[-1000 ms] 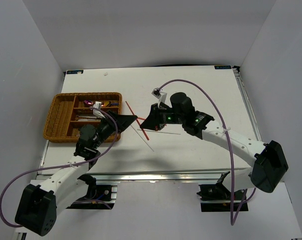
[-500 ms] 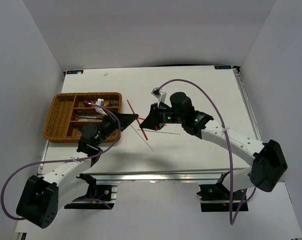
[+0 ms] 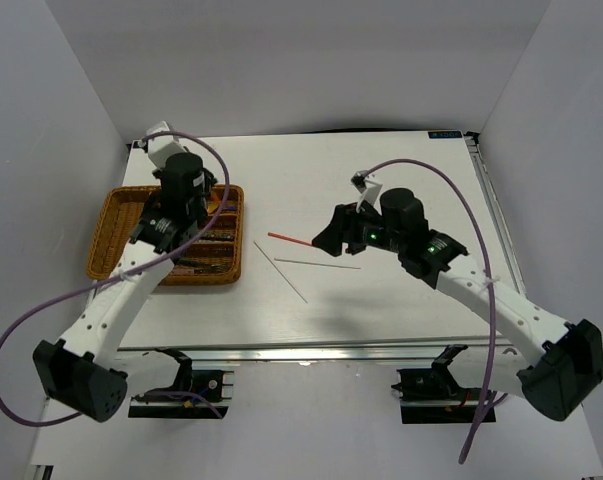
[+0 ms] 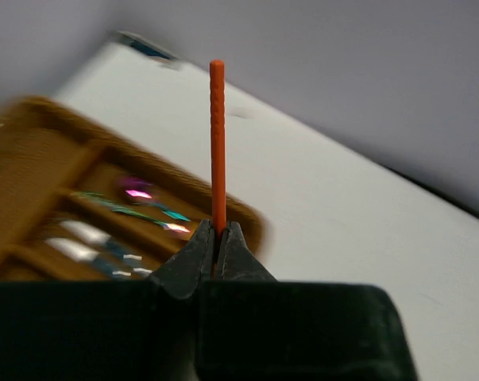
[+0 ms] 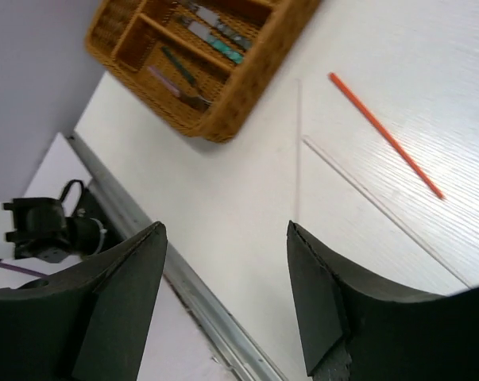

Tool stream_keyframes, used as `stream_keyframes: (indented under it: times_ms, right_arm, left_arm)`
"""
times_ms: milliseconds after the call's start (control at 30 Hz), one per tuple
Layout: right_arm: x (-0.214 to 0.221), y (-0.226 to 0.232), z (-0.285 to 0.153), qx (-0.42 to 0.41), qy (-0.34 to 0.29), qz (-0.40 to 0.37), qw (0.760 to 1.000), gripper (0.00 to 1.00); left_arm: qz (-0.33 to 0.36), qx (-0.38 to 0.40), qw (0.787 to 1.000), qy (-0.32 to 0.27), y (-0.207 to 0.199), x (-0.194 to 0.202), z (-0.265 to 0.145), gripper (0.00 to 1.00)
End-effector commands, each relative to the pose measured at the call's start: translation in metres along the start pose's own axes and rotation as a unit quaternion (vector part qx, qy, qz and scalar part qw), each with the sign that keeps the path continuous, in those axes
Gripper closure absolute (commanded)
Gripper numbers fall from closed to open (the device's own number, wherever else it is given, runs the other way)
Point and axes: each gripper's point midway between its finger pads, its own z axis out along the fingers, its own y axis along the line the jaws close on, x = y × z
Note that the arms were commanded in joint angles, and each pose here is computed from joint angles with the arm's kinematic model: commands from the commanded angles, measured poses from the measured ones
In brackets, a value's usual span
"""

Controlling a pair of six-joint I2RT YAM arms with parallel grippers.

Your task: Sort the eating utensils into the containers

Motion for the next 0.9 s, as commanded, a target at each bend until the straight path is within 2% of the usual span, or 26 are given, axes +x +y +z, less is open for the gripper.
stream_keyframes:
  times_ms: [0,67,133,167,200,267,300,400,467,533,600,633,667,733,867]
  right_arm:
    - [0.005,-0.016,-0.018,0.031,-0.004,-0.032,0.999,0.32]
    - [0.010,-0.025,-0.025,0.043,-0.004,-0.036,0.998,0.32]
    - [0.015,-0.033,-0.034,0.056,-0.001,-0.044,0.997,0.32]
    - [0.018,-0.036,-0.037,0.060,0.004,-0.045,0.997,0.32]
    - [0.021,-0.038,-0.043,0.065,0.005,-0.046,0.997,0.32]
    - [0.027,-0.041,-0.048,0.071,0.010,-0.051,0.996,0.32]
    - [0.029,-0.041,-0.053,0.074,0.012,-0.050,0.996,0.32]
    - [0.034,-0.037,-0.058,0.067,0.014,-0.043,0.997,0.32]
    - [0.035,-0.037,-0.061,0.068,0.012,-0.034,0.997,0.32]
    - [0.039,-0.036,-0.061,0.065,0.015,-0.027,0.997,0.32]
    - [0.044,-0.037,-0.061,0.064,0.018,-0.021,0.998,0.32]
    - [0.045,-0.038,-0.061,0.065,0.018,-0.021,0.998,0.32]
    - [0.046,-0.038,-0.062,0.067,0.019,-0.021,0.997,0.32]
    - [0.054,-0.043,-0.061,0.072,0.023,-0.015,0.997,0.32]
    - [0.064,-0.049,-0.060,0.072,0.007,-0.005,0.997,0.31]
  left_arm:
    - [0.284,-0.342,0.895,-0.028,0.136,-0.029,-0.013,1.00]
    - [0.288,-0.377,0.879,-0.038,0.156,-0.044,-0.002,1.00]
    - [0.306,-0.363,0.880,-0.033,0.167,-0.051,0.023,1.00]
    - [0.300,-0.358,0.882,-0.059,0.166,-0.061,0.032,1.00]
    - [0.349,-0.362,0.863,-0.038,0.175,-0.054,0.039,0.99]
    - [0.377,-0.359,0.853,-0.038,0.183,-0.061,0.053,0.98]
    - [0.410,-0.368,0.834,-0.018,0.192,-0.056,0.061,0.98]
    - [0.441,-0.385,0.811,0.021,0.224,-0.052,0.078,0.99]
    - [0.447,-0.413,0.792,0.039,0.241,-0.034,0.089,1.00]
    - [0.468,-0.462,0.751,0.070,0.260,-0.015,0.091,1.00]
    - [0.459,-0.515,0.722,0.057,0.269,-0.014,0.083,0.99]
    - [0.457,-0.526,0.715,0.060,0.276,-0.007,0.081,0.98]
    - [0.441,-0.546,0.710,0.054,0.293,-0.009,0.080,0.97]
    - [0.435,-0.549,0.712,0.054,0.303,-0.006,0.082,0.97]
    - [0.429,-0.522,0.735,0.057,0.306,0.003,0.093,0.92]
